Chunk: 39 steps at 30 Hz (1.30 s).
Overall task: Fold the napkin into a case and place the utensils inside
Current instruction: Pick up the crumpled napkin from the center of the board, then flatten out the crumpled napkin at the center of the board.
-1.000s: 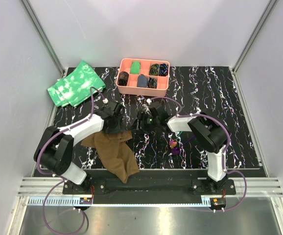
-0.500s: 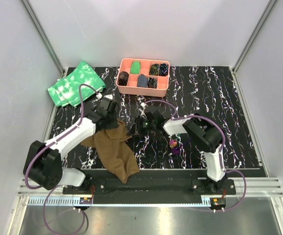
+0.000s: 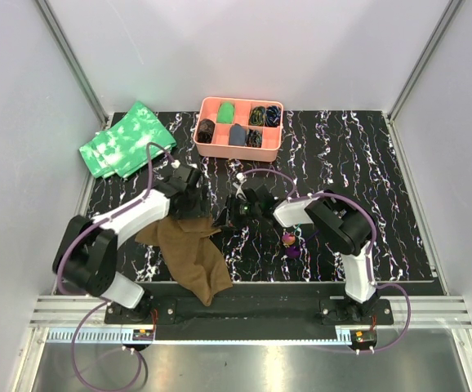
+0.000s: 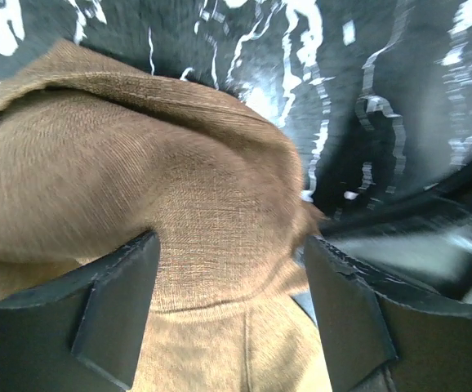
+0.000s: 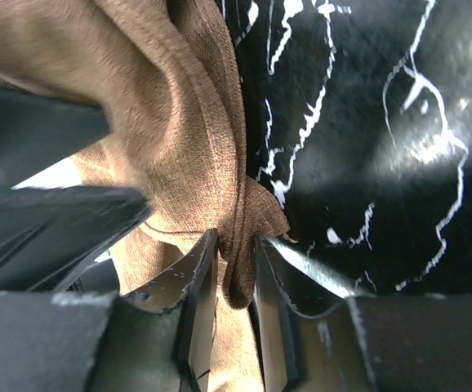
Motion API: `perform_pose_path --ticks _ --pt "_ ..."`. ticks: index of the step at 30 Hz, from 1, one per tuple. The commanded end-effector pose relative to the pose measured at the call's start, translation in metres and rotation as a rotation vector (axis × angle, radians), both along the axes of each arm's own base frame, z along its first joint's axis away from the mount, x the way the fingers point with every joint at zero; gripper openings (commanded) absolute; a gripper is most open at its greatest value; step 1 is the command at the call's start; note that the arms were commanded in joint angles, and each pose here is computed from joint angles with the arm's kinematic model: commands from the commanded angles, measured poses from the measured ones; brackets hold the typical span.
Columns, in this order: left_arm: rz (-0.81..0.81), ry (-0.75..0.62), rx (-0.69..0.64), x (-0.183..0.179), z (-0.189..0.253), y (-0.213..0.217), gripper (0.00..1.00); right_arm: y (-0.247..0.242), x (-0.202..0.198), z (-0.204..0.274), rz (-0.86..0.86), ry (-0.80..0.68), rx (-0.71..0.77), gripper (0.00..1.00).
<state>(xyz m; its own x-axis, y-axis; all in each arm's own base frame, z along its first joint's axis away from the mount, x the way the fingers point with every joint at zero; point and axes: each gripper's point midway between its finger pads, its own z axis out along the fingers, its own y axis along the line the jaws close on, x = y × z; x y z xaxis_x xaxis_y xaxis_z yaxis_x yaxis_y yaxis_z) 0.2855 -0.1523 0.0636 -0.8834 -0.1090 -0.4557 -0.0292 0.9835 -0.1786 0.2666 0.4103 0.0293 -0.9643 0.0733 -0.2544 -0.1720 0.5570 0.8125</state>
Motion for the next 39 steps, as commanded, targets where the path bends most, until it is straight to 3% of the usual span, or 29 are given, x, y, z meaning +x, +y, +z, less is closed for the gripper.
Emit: perform_pose_path --ticks 1,3,4,6,7,9,12,14,18,22,23,27,29,34,39 --pt "-0.014 -0.026 0.005 0.017 0.0 -0.008 0.68 0.006 -0.003 0.032 0.015 -0.064 0.062 0.32" --pt "-0.01 -0.027 0.014 0.019 -0.001 -0.007 0.59 0.005 -0.005 0.03 0.02 -0.062 0.056 0.32" --pt "-0.009 -0.031 0.021 0.021 -0.001 -0.007 0.47 0.005 -0.006 0.029 0.022 -0.062 0.056 0.32" --pt "-0.001 -0.052 0.016 0.023 0.007 -0.006 0.39 0.003 -0.007 0.027 0.024 -0.06 0.049 0.31" --pt "0.002 -0.063 0.018 0.024 0.009 -0.005 0.3 0.003 -0.007 0.027 0.026 -0.058 0.049 0.25" --pt "0.003 -0.092 0.011 0.024 0.022 -0.004 0.23 0.002 -0.008 0.026 0.031 -0.062 0.037 0.2" --pt "-0.014 -0.138 -0.007 0.022 0.048 -0.003 0.11 -0.005 -0.007 0.028 0.03 -0.083 -0.02 0.01" --pt "-0.022 -0.201 -0.027 0.02 0.076 0.0 0.05 -0.011 0.002 0.039 0.025 -0.15 -0.062 0.0" --pt "-0.01 -0.303 -0.042 0.006 0.128 0.02 0.0 -0.043 0.006 0.058 -0.004 -0.221 -0.223 0.0" --pt "0.065 -0.491 -0.09 -0.007 0.199 0.051 0.0 -0.076 0.019 0.114 -0.062 -0.36 -0.322 0.0" --pt "0.087 -0.571 -0.109 -0.017 0.225 0.06 0.0 -0.085 0.029 0.154 -0.109 -0.463 -0.323 0.0" --pt "0.232 -0.845 -0.122 -0.05 0.309 0.104 0.0 -0.124 0.025 0.242 -0.186 -0.634 -0.36 0.0" --pt "0.336 -0.989 -0.137 -0.076 0.354 0.132 0.0 -0.141 0.02 0.302 -0.238 -0.745 -0.316 0.0" --pt "0.441 -1.222 -0.231 -0.135 0.432 0.168 0.0 -0.164 -0.021 0.392 -0.196 -0.897 -0.188 0.0" --pt "0.464 -1.374 -0.33 -0.182 0.477 0.186 0.0 -0.155 -0.089 0.458 0.026 -0.978 0.082 0.0"
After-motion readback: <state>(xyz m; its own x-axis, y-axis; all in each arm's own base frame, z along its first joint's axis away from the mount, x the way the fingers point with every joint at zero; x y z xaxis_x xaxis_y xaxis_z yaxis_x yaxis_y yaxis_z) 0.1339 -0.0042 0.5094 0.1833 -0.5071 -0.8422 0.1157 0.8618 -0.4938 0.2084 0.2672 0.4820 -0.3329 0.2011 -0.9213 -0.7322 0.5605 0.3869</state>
